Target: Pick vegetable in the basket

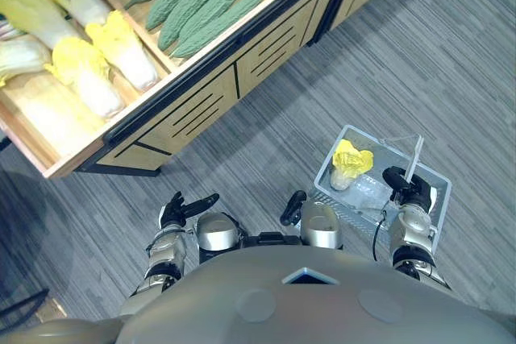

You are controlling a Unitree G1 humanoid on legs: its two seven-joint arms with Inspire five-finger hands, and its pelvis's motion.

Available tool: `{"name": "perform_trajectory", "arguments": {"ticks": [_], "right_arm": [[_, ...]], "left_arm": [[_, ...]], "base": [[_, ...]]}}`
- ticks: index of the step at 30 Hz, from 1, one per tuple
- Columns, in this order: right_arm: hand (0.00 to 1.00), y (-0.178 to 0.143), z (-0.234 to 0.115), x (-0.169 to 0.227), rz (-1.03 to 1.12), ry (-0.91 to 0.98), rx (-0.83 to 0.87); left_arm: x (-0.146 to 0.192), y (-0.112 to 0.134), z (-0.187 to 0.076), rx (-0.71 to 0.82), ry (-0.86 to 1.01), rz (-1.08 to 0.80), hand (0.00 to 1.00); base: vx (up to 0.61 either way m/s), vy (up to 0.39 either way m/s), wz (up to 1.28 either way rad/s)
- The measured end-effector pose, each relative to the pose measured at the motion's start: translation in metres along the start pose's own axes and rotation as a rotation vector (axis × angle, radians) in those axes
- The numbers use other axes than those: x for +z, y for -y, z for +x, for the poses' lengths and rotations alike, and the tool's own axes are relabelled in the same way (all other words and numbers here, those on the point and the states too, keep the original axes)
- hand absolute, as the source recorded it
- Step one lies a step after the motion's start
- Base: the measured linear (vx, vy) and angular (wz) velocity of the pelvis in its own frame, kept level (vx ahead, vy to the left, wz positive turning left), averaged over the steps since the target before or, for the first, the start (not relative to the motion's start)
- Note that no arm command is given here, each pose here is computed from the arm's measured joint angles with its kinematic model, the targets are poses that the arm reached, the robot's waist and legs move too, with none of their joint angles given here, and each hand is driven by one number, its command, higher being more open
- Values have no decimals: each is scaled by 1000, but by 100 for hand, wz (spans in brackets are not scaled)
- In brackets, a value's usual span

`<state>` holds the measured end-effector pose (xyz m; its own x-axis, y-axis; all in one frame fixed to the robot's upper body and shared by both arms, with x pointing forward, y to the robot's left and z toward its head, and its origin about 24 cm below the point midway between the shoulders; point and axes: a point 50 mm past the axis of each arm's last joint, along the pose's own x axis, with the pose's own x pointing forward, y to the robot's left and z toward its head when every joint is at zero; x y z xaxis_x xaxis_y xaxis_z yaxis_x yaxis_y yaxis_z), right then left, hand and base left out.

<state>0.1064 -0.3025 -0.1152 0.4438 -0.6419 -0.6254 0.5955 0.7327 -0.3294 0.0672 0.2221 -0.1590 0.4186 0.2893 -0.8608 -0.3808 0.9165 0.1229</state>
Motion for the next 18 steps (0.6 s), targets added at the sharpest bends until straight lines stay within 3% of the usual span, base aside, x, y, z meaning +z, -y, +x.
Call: {"name": "perform_trajectory", "arguments": {"ticks": [12,18], "right_arm": [[0,10,-6,-18,7,-52,-28],[0,-6,-5,10,-18,82,27]], "left_arm": [[0,-5,1,22,-13,-1,100],[-9,1,-4,41,-7,-143,100]], "base": [[-59,-102,-33],[-4,-76,-112]]}}
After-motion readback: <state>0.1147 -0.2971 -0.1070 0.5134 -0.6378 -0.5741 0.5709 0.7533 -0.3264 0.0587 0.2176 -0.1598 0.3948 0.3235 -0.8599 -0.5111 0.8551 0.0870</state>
